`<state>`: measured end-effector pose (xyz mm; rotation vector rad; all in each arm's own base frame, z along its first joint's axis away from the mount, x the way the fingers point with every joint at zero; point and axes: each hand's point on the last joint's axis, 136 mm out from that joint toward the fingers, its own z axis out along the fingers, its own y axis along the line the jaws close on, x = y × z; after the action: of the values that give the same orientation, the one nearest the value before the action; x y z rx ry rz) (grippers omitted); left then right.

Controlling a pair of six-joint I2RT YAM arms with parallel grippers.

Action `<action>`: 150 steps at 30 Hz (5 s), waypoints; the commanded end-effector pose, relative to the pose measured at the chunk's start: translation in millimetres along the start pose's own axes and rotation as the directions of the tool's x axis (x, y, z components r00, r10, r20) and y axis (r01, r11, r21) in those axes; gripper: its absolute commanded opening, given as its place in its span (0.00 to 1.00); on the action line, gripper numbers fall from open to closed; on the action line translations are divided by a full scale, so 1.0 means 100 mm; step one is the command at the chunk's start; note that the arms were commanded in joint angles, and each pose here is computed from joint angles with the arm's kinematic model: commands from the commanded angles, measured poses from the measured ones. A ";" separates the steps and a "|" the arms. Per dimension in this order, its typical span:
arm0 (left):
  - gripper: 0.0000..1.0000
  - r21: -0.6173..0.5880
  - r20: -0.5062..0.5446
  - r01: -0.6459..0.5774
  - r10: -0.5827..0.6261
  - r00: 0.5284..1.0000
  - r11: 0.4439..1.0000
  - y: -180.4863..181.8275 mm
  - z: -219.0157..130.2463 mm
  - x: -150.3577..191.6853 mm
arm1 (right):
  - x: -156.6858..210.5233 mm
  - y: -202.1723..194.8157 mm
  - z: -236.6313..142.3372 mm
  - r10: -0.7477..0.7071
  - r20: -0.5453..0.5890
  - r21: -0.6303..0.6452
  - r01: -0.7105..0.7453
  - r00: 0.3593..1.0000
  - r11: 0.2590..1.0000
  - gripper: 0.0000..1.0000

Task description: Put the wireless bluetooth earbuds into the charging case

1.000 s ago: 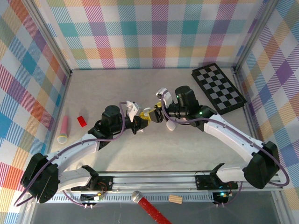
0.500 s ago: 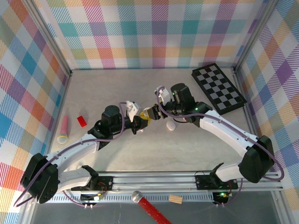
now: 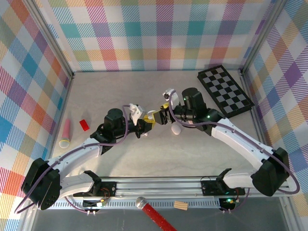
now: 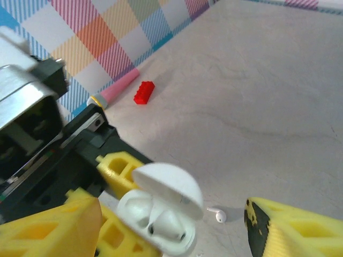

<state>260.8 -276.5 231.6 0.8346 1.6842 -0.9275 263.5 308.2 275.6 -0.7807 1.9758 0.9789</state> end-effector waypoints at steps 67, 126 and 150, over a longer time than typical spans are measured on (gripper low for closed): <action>0.00 -0.292 0.198 -0.013 0.074 0.977 0.956 0.31 -0.84 -0.46 | 1.64 -0.64 1.76 0.606 -0.350 0.341 -0.506 0.714 0.793 0.48; 0.00 -0.320 0.185 -0.032 0.096 0.978 0.947 0.37 -0.84 -0.44 | 1.88 -0.90 1.53 0.486 -0.608 0.450 -0.232 0.628 0.862 0.26; 0.00 -0.316 0.186 -0.037 0.100 0.977 0.948 0.35 -0.85 -0.46 | 1.86 -1.01 0.95 0.473 -0.652 0.503 -0.129 0.592 0.854 0.45</action>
<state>267.9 -192.2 280.2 0.5544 1.5955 -0.6616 286.1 299.7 26.0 -0.7775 2.9988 0.3126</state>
